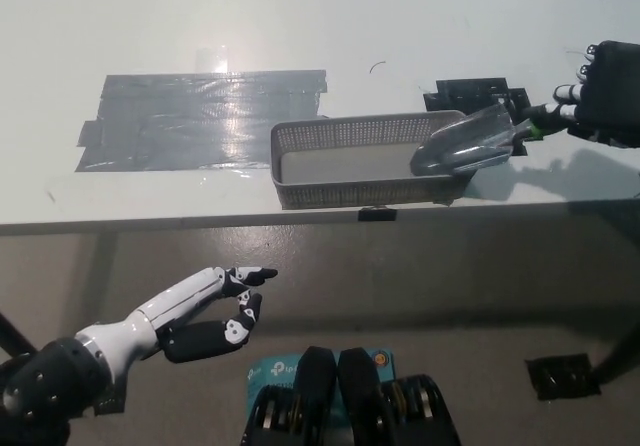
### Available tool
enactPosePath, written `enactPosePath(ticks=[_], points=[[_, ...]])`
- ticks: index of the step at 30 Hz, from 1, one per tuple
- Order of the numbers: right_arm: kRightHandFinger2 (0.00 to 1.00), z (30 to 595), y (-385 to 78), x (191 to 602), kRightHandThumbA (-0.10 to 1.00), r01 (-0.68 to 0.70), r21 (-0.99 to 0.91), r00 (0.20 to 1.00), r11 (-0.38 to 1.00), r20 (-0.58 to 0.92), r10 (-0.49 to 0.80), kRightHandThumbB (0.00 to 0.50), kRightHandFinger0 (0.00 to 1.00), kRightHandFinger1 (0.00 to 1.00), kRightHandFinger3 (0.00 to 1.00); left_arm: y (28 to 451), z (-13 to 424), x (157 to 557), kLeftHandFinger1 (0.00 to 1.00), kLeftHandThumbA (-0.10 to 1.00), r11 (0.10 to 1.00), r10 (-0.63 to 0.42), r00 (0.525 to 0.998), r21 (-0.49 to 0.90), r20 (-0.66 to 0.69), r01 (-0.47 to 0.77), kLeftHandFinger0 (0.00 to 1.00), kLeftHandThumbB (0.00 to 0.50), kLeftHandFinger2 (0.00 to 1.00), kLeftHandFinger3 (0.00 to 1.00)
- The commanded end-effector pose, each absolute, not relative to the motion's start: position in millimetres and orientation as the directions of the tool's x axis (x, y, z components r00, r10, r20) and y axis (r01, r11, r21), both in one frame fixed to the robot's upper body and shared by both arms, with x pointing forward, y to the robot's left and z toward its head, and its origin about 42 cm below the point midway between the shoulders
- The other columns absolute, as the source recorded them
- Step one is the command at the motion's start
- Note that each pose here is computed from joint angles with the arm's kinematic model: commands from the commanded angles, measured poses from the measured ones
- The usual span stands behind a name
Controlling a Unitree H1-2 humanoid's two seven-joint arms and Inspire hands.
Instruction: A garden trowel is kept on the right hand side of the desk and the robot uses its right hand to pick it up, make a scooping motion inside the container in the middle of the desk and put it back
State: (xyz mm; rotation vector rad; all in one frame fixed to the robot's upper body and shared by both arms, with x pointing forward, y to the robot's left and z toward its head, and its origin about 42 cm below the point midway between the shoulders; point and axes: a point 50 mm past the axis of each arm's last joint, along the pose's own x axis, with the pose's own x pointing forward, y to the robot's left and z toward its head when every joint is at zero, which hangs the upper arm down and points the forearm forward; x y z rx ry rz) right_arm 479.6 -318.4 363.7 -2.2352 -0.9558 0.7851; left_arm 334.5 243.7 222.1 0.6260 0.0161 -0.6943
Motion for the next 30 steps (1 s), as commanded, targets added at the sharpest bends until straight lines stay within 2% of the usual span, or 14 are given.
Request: enactPosePath(ticks=[1, 2, 3, 6, 7, 11, 15, 16, 17, 18, 21, 22, 25, 30], points=[[0.07, 403.1, -304.1, 482.3, -0.1, 0.504, -0.654, 0.562, -0.565, -0.248, 0.789, 0.178, 0.0, 0.0, 0.12, 239.5, 236.5, 330.6, 1.0, 0.92, 0.565, -0.601, 0.773, 0.577, -0.202, 0.59, 1.0, 0.193, 1.0, 1.0], [0.07, 401.2, -301.9, 482.9, -0.1, 0.51, -0.653, 0.554, -0.561, -0.25, 0.794, 0.178, 0.0, 0.0, 0.12, 238.9, 237.0, 330.3, 1.0, 0.93, 0.558, -0.606, 0.77, 0.582, -0.201, 0.591, 1.0, 0.184, 1.0, 1.0], [0.13, 402.3, -299.3, 481.5, -0.1, 0.475, -0.663, 0.569, -0.578, -0.27, 0.777, 0.148, 0.0, 0.0, 0.24, 237.9, 237.7, 330.2, 1.0, 0.93, 0.557, -0.603, 0.771, 0.584, -0.206, 0.591, 1.0, 0.187, 1.0, 1.0], [0.0, 400.1, -296.4, 480.5, -0.1, 0.46, -0.671, 0.569, -0.582, -0.281, 0.773, 0.161, 0.0, 0.0, 0.3, 236.5, 238.4, 330.2, 1.0, 0.96, 0.543, -0.607, 0.767, 0.596, -0.208, 0.591, 1.0, 0.195, 1.0, 1.0], [0.0, 398.3, -292.0, 479.4, -0.1, 0.45, -0.686, 0.562, -0.572, -0.28, 0.778, 0.11, 0.0, 0.0, 0.22, 235.7, 237.0, 331.3, 1.0, 0.96, 0.543, -0.609, 0.766, 0.596, -0.205, 0.591, 1.0, 0.213, 1.0, 1.0], [0.02, 388.6, -283.9, 476.6, -0.1, 0.468, -0.706, 0.522, -0.531, -0.264, 0.811, 0.125, 0.0, 0.0, 0.2, 232.9, 238.9, 333.1, 1.0, 0.92, 0.54, -0.614, 0.763, 0.598, -0.201, 0.592, 1.0, 0.197, 1.0, 1.0], [0.05, 381.8, -273.9, 475.8, -0.1, 0.442, -0.732, 0.515, -0.519, -0.267, 0.815, 0.056, 0.0, 0.0, 0.2, 231.9, 239.8, 333.2, 1.0, 0.95, 0.536, -0.614, 0.761, 0.599, -0.207, 0.596, 1.0, 0.215, 1.0, 1.0], [0.07, 379.4, -270.8, 476.3, -0.1, 0.468, -0.732, 0.495, -0.495, -0.247, 0.833, 0.076, 0.0, 0.0, 0.19, 231.6, 239.7, 333.1, 1.0, 0.94, 0.541, -0.612, 0.763, 0.593, -0.209, 0.597, 1.0, 0.23, 1.0, 1.0], [0.17, 372.2, -263.4, 476.4, -0.1, 0.453, -0.754, 0.479, -0.476, -0.244, 0.843, 0.027, 0.0, 0.0, 0.11, 229.6, 237.6, 331.6, 1.0, 0.91, 0.541, -0.624, 0.754, 0.582, -0.208, 0.608, 1.0, 0.206, 1.0, 1.0], [0.08, 369.6, -260.1, 477.8, -0.1, 0.456, -0.763, 0.473, -0.458, -0.229, 0.851, 0.035, 0.0, 0.0, 0.1, 229.5, 237.2, 331.7, 1.0, 0.9, 0.538, -0.626, 0.752, 0.582, -0.208, 0.609, 1.0, 0.195, 1.0, 1.0], [0.0, 359.7, -251.7, 479.3, -0.1, 0.438, -0.783, 0.471, -0.443, -0.22, 0.854, 0.047, 0.0, 0.0, 0.16, 227.5, 234.0, 330.9, 1.0, 0.88, 0.538, -0.631, 0.747, 0.575, -0.21, 0.616, 1.0, 0.181, 1.0, 1.0], [0.0, 357.4, -250.6, 479.3, -0.1, 0.443, -0.785, 0.469, -0.434, -0.21, 0.858, 0.045, 0.0, 0.0, 0.17, 226.8, 232.8, 331.3, 1.0, 0.87, 0.539, -0.633, 0.746, 0.573, -0.209, 0.618, 1.0, 0.183, 1.0, 1.0], [0.02, 343.5, -238.0, 481.6, -0.1, 0.407, -0.821, 0.471, -0.4, -0.187, 0.862, 0.0, 0.0, 0.0, 0.02, 225.8, 231.1, 330.5, 1.0, 0.9, 0.529, -0.632, 0.745, 0.584, -0.213, 0.616, 1.0, 0.182, 1.0, 1.0], [0.06, 320.8, -233.5, 483.6, -0.1, 0.357, -0.855, 0.487, -0.376, -0.173, 0.856, 0.007, 0.0, 0.0, 0.0, 224.2, 229.1, 330.8, 1.0, 0.89, 0.522, -0.639, 0.738, 0.582, -0.217, 0.624, 1.0, 0.184, 1.0, 1.0]])
